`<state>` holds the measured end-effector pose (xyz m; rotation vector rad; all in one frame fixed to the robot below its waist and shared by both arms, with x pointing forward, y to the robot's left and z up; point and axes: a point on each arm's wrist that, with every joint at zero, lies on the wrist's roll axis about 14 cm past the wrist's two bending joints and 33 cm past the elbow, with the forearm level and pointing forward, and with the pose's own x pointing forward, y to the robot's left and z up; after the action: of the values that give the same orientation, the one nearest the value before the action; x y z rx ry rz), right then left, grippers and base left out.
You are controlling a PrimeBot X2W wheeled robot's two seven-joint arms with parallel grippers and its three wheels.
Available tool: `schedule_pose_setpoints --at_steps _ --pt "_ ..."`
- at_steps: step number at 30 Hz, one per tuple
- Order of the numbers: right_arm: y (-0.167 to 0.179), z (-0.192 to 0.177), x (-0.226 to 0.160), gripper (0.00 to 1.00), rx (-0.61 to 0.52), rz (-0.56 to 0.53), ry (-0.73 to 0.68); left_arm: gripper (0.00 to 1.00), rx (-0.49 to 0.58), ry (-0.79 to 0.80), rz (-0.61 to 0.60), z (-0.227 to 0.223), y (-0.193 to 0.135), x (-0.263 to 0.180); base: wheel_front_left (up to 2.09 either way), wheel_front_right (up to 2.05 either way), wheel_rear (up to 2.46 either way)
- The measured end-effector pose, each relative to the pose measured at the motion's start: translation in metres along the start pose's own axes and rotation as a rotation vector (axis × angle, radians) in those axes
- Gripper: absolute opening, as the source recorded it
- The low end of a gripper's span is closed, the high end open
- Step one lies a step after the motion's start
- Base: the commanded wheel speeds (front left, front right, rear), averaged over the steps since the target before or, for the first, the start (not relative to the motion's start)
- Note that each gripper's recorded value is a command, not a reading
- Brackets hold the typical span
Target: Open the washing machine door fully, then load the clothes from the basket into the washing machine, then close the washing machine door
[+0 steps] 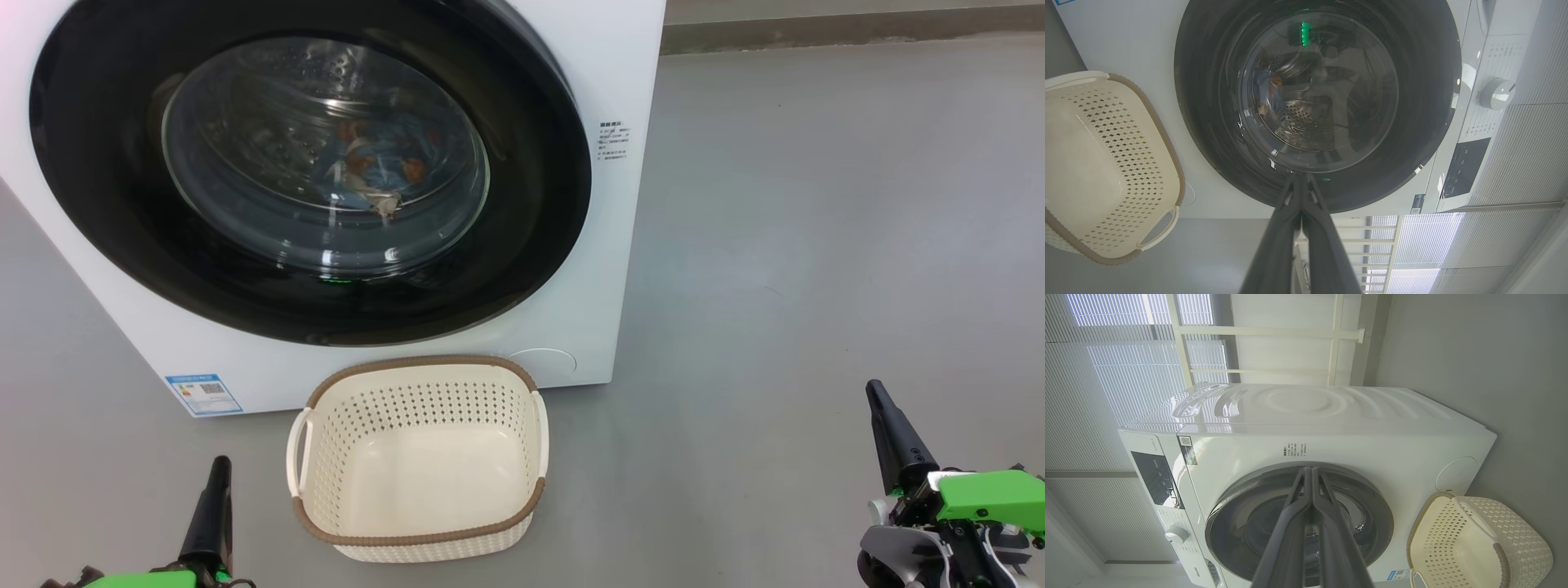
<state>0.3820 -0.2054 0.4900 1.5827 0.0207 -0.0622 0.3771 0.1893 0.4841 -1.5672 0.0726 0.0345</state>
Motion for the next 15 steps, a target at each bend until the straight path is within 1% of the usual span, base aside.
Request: schedule_pose_setpoints --at_steps 15 --pt "0.0 0.0001 0.0 0.0 0.0 0.0 -0.001 0.0 0.0 0.0 0.0 0.0 0.0 0.0 0.0 0.0 0.0"
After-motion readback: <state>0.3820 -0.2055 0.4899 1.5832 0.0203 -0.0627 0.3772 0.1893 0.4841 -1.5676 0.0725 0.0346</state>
